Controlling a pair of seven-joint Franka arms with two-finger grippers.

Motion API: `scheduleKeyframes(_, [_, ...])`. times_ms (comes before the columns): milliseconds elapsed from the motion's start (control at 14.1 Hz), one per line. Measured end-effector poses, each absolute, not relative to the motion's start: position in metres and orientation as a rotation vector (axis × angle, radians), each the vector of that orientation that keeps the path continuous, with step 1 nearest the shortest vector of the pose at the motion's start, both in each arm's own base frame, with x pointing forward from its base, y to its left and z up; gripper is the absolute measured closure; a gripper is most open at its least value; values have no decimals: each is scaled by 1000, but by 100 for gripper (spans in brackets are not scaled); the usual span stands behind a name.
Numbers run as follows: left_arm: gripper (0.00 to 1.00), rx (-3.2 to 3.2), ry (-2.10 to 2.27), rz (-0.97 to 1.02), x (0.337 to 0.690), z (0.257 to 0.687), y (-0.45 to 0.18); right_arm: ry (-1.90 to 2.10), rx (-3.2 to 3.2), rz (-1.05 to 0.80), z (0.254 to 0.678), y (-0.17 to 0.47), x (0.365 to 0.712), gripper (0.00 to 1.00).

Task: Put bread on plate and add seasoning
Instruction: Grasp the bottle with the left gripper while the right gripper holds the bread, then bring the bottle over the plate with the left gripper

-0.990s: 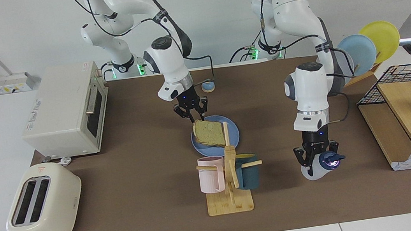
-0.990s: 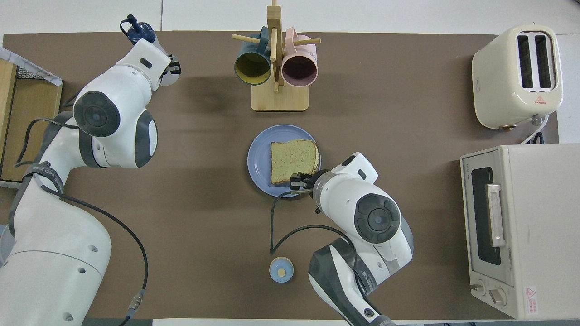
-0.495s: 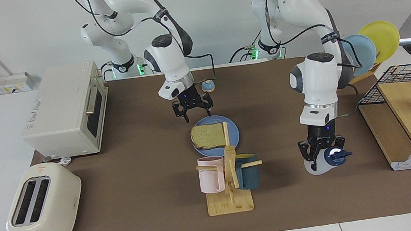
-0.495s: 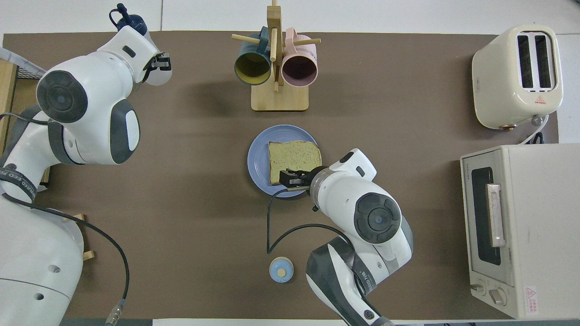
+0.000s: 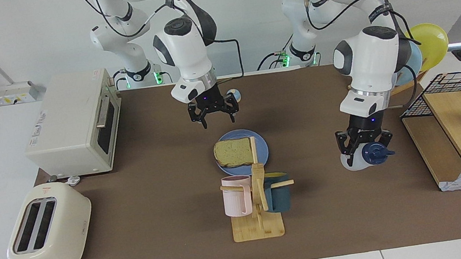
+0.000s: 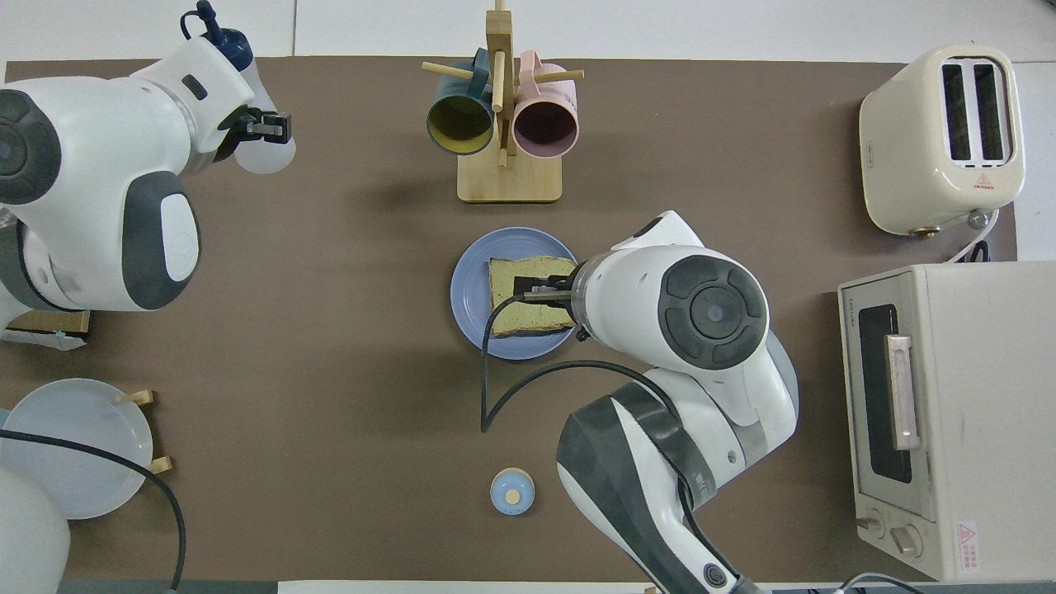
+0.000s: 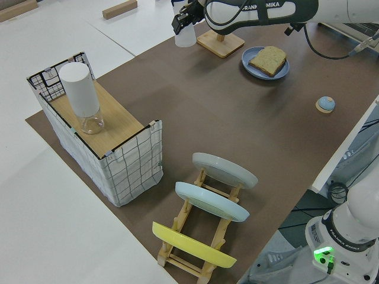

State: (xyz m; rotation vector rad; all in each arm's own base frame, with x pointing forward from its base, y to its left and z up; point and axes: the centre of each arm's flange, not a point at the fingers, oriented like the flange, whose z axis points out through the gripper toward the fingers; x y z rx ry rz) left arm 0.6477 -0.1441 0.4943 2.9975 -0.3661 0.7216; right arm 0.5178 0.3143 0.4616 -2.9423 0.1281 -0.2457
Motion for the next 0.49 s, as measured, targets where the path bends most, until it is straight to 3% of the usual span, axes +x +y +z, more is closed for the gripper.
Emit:
scheduleKeyframes(212, [53, 2977, -517, 610, 626, 528, -137, 176, -2939, -149, 483, 308, 523, 0])
scheduleKeyframes(495, [53, 2942, -699, 429, 598, 551, -128, 207, -2921, 13, 554, 292, 514, 0])
